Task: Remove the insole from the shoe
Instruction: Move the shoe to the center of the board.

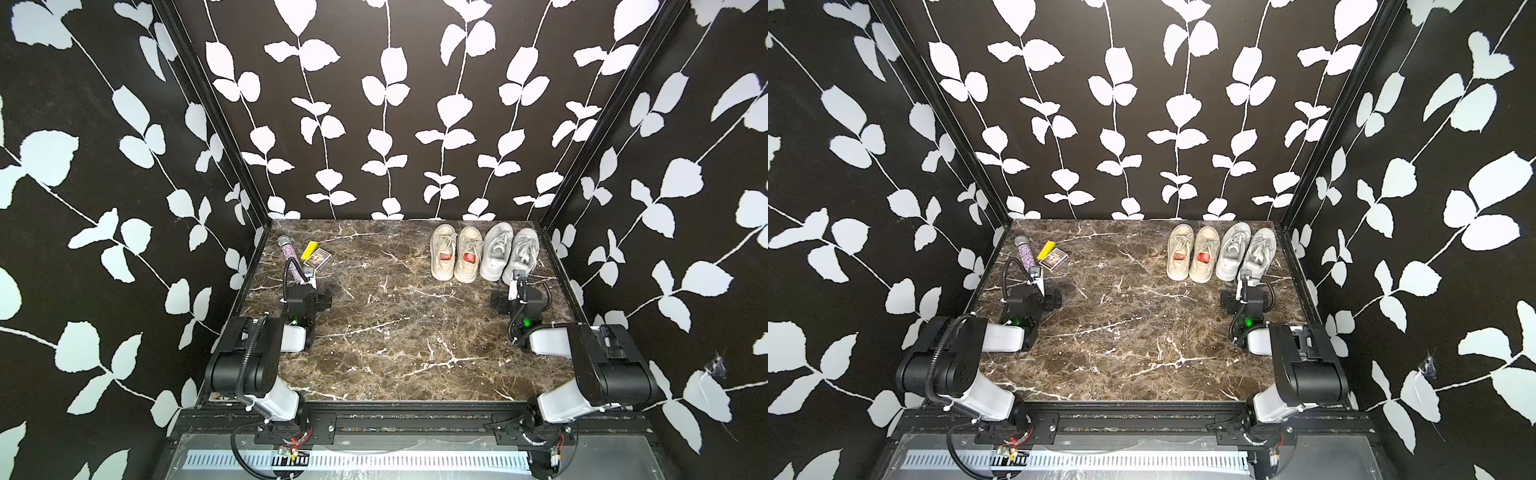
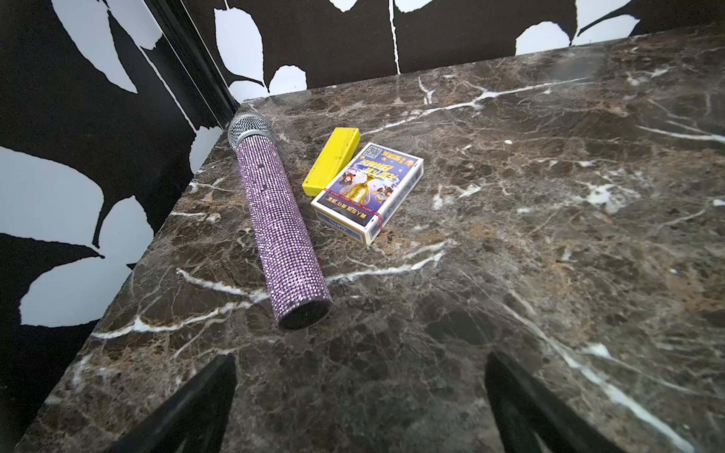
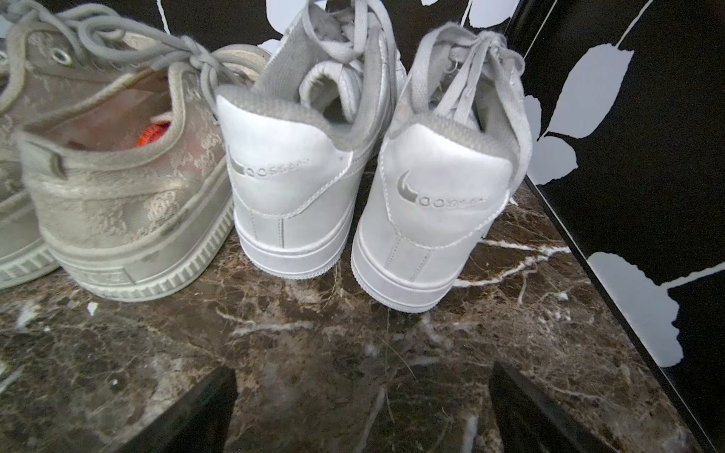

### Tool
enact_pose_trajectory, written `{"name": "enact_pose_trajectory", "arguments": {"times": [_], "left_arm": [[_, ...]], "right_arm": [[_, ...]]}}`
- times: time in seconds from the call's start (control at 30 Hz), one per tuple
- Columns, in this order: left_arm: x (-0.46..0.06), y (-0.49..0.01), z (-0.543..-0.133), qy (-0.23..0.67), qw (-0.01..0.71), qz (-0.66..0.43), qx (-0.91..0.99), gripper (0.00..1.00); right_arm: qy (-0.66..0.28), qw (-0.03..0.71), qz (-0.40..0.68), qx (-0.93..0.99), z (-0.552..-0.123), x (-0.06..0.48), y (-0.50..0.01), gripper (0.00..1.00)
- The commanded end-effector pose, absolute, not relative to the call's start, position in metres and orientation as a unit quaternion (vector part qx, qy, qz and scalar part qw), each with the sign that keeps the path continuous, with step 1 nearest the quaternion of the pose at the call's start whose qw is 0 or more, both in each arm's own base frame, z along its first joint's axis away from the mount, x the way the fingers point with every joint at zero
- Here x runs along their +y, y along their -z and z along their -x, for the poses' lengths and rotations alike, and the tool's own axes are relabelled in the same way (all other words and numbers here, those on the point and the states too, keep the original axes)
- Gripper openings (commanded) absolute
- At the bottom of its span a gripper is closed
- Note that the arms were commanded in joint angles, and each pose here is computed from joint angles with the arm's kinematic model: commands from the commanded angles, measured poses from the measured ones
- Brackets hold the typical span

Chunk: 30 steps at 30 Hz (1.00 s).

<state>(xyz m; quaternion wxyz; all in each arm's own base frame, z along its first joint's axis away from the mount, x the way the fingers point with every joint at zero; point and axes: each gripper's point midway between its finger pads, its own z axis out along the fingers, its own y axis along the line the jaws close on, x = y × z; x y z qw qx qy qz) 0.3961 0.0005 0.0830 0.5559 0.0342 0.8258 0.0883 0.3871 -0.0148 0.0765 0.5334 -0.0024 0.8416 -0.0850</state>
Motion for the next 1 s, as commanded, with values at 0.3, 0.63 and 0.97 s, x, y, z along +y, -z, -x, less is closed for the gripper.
{"name": "enact_pose_trajectory", "arguments": {"times": [0.3,0.63,0.97], "left_arm": [[0.002,-0.096,-0.400,-0.089,0.571,-0.030,0.816,1.00],[0.002,-0.096,-0.400,-0.089,0.571,-0.030,0.816,1.00],[-0.010,-0.109,-0.398,-0.077,0.569,-0.062,0.816,1.00]], "right_arm": [[0.083,0.555,0.000,0.828,-0.395,-0.015,-0.091,0.99],[0.083,0.555,0.000,0.828,-0.395,-0.015,-0.091,0.99],[0.082,0.557,0.000,0.827,-0.395,-0.015,-0.092,0.99]]}}
